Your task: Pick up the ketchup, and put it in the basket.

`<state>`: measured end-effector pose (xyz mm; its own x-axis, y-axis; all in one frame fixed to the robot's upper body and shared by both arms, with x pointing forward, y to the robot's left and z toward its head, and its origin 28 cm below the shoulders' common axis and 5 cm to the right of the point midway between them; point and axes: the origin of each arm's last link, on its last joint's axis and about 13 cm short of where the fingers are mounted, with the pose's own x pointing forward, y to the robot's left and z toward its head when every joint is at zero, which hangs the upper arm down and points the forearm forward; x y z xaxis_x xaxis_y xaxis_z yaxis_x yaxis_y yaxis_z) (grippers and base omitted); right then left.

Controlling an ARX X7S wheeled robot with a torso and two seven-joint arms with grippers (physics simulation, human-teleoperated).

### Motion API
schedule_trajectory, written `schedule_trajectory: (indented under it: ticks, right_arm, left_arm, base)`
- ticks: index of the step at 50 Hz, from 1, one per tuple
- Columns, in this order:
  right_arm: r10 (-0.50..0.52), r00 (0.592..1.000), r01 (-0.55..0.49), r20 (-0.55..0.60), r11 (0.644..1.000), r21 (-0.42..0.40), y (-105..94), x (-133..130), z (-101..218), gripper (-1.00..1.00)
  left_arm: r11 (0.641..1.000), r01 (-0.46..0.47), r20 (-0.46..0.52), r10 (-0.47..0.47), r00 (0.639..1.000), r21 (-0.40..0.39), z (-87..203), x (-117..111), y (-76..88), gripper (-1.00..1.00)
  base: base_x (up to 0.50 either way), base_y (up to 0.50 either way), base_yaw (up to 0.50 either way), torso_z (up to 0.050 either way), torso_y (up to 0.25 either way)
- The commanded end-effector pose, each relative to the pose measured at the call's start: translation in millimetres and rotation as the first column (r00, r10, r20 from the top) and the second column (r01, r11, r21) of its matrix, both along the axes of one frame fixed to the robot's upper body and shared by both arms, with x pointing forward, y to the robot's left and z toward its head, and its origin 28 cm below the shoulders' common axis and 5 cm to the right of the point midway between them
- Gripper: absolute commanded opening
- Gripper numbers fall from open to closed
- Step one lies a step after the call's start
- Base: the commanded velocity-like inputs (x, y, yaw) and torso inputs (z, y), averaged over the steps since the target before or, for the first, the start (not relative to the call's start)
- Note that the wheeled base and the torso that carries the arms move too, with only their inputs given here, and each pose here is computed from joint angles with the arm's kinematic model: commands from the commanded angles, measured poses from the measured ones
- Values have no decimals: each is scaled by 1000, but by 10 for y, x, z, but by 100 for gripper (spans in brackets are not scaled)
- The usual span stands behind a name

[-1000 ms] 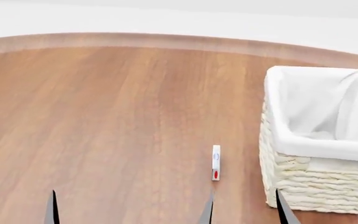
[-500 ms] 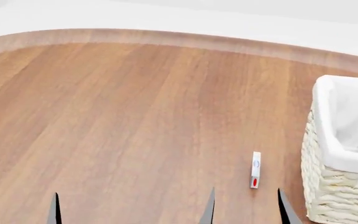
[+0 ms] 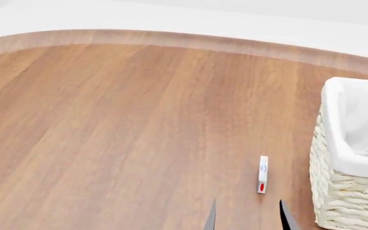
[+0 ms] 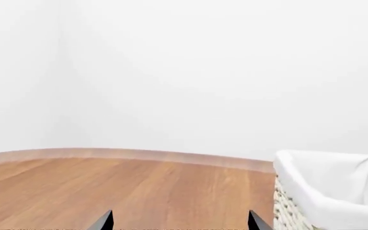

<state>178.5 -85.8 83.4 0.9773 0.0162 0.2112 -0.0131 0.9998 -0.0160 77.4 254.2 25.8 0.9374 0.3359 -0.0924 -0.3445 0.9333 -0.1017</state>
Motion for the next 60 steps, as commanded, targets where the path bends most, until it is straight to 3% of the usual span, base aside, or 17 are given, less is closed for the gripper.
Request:
schedule_trajectory:
  ticks: [1, 6, 10, 18, 19, 21, 28, 34, 36, 44, 49, 60]
  right_arm:
    - [7, 1000, -7, -8, 1000, 7, 11, -14, -21, 100]
    - [6, 1000, -6, -9, 1000, 7, 12, -12, -25, 100]
    - [6, 1000, -6, -10, 1000, 10, 8, -12, -29, 100]
    - [10, 1000, -10, -15, 1000, 11, 17, -10, -41, 100]
    - [11, 1000, -11, -15, 1000, 11, 17, -10, -42, 100]
    - [11, 1000, -10, -16, 1000, 12, 16, -11, -41, 100]
    - [12, 1000, -12, -18, 1000, 13, 17, -5, -42, 100]
    - [15, 1000, -14, -18, 1000, 15, 19, -5, -39, 100]
    - [15, 1000, -15, -18, 1000, 15, 17, -3, -38, 100]
    - [20, 1000, -20, -20, 1000, 17, 24, 4, -37, 100]
    - [22, 999, -22, -24, 1000, 20, 25, 12, -43, 100]
    - [31, 999, -31, -31, 999, 23, 34, 16, -58, 100]
  left_arm:
    - [978, -197, -137, 186, 973, -70, -65, -305, 210, 100]
    - [974, -205, -182, 185, 966, -100, -95, -263, 230, 100]
    - [977, -197, -183, 180, 967, -80, -76, -192, 288, 100]
    - [995, -87, -184, 93, 979, 40, -138, -97, 375, 100]
    - [994, -103, -182, 106, 978, 25, -143, -89, 386, 100]
    - [995, -57, -184, 70, 980, 78, -162, -76, 398, 100]
    - [984, 18, -190, 16, 982, 177, -235, -6, 455, 100]
    - [974, 74, -218, -27, 976, 212, -367, 44, 498, 100]
    - [965, 149, -242, -95, 966, 215, -417, 42, 494, 100]
    - [975, 176, -206, -146, 968, 138, -584, 45, 535, 100]
    - [961, 258, -201, -234, 951, 102, -664, 43, 551, 100]
    - [953, 260, -151, -237, 960, 155, -717, 143, 599, 100]
  base:
    - [0, 0, 0, 0, 0]
    - [0, 0, 0, 0, 0]
    - [0, 0, 0, 0, 0]
    - [0, 0, 0, 0, 0]
    - [0, 0, 0, 0, 0]
    - [0, 0, 0, 0, 0]
    - [0, 0, 0, 0, 0]
    - [0, 0, 0, 0, 0]
    - [0, 0, 0, 0, 0]
    - [0, 0, 0, 0, 0]
    - [0, 0, 0, 0, 0]
    - [0, 0, 0, 0, 0]
